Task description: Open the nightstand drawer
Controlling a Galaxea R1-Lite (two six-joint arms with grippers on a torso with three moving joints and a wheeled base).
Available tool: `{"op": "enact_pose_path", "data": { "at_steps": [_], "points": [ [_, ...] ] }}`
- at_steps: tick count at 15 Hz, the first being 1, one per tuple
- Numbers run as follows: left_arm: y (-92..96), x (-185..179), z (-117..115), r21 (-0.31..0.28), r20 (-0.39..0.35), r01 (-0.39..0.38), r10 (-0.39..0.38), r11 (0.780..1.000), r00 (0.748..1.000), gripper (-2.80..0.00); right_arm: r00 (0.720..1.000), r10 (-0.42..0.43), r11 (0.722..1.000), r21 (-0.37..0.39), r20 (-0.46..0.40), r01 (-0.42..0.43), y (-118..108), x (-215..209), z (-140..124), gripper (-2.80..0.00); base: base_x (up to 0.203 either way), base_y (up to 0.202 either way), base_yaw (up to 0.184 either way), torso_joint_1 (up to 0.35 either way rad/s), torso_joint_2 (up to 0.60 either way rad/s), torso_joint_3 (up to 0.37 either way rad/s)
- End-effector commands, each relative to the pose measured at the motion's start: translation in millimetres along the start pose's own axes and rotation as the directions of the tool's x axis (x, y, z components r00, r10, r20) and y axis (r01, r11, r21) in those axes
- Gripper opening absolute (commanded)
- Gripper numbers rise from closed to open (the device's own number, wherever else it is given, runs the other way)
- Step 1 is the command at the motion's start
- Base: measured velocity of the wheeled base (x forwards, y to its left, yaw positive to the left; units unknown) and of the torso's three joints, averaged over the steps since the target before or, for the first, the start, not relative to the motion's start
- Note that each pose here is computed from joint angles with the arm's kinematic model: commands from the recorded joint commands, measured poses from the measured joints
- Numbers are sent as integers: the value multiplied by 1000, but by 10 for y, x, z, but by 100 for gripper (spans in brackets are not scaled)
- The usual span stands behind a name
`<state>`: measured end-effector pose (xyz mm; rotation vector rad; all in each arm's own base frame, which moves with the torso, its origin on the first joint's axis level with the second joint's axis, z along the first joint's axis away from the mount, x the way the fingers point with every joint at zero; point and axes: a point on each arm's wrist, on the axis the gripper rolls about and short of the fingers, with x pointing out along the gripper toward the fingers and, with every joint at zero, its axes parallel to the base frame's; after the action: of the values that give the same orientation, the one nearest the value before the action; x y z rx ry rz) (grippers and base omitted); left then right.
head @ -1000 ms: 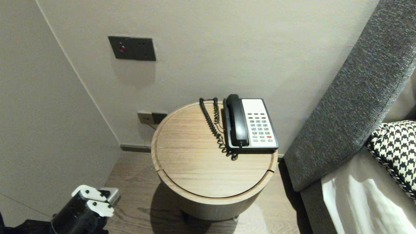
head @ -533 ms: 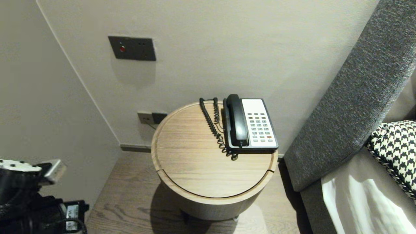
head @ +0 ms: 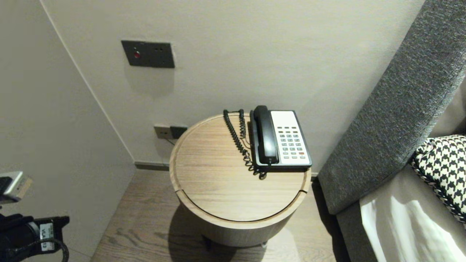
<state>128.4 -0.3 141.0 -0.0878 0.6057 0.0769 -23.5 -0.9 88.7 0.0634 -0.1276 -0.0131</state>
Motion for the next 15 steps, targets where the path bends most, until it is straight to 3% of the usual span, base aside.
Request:
{"op": "enact_pose_path", "data": {
  "at_steps": [1,3,5,15],
  "points": [
    [41,10,-362,110,76,0,-8,994,997,-280,999,-2,1000,-1,-38,2,-7,18,-113,-280,0,0,0,0,0,0],
    [67,-74,-552,191,147,-12,-16,982,989,-280,999,-2,1000,-1,-38,2,-7,18,-113,-280,0,0,0,0,0,0],
    [70,-183,-543,194,218,-5,-38,981,975,-280,999,-2,1000,-2,-38,2,-7,18,-113,-280,0,0,0,0,0,0],
    [138,-591,-1019,183,253,26,-72,983,965,-280,999,-2,1000,-2,-38,2,-7,18,-113,-280,0,0,0,0,0,0]
  ]
}}
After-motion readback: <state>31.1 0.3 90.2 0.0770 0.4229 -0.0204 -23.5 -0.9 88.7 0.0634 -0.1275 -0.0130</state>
